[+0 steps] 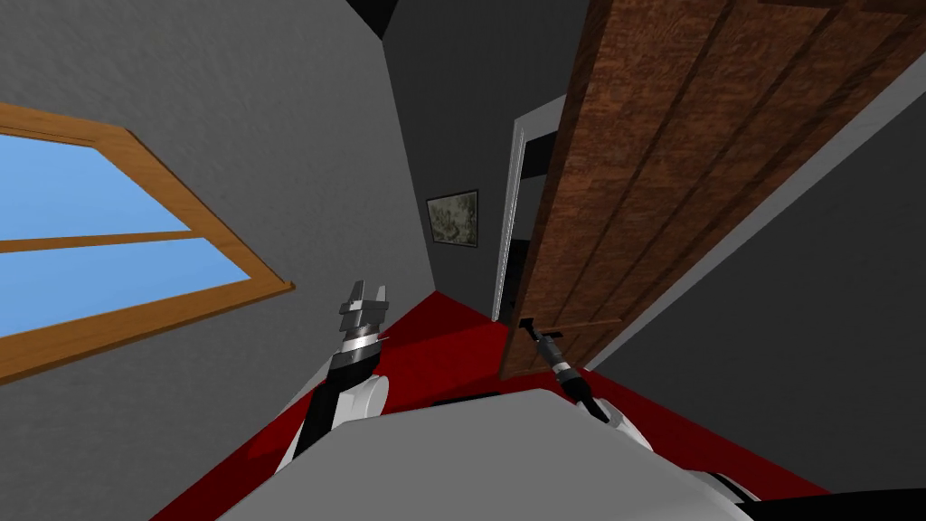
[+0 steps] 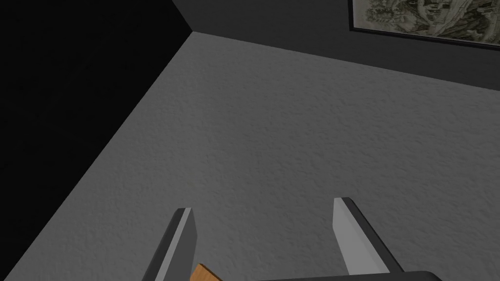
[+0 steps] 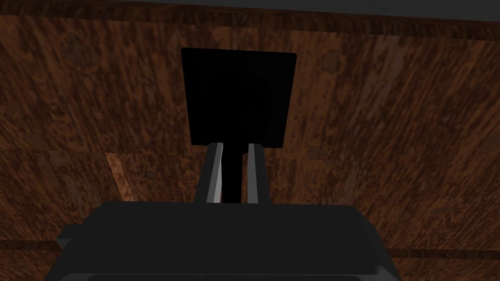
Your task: Pull the door open
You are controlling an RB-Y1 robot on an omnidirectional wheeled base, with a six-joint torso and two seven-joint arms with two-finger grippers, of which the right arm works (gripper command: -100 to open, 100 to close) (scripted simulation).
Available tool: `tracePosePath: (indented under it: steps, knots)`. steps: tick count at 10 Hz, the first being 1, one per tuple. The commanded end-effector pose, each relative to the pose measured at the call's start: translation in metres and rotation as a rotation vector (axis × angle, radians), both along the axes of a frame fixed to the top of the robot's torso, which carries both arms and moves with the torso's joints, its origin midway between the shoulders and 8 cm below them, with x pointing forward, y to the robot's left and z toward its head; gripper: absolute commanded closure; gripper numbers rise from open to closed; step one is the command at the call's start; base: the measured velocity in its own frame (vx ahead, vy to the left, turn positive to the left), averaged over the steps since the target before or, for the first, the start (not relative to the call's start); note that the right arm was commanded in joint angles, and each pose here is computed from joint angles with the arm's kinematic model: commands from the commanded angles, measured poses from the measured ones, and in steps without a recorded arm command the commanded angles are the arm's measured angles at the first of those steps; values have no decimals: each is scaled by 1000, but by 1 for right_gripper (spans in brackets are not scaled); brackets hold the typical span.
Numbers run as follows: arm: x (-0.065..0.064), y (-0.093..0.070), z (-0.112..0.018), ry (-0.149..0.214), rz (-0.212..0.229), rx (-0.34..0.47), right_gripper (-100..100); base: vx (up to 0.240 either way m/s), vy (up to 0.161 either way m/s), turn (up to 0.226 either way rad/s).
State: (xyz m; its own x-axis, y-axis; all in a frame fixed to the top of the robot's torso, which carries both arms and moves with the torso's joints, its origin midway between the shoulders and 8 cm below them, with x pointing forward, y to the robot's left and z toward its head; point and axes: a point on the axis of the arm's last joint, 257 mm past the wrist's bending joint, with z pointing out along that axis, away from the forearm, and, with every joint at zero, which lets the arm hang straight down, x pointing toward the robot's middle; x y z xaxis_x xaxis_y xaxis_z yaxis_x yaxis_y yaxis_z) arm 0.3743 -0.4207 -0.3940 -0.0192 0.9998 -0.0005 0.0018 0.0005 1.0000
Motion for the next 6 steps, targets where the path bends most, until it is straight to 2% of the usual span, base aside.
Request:
tracePosePath:
  steps: [1, 6]
  knots:
    - [-8, 0, -2, 2, 11, 2, 100, -180, -83, 133]
    - [-32, -7, 1, -1, 46, 0, 100, -207, -79, 165]
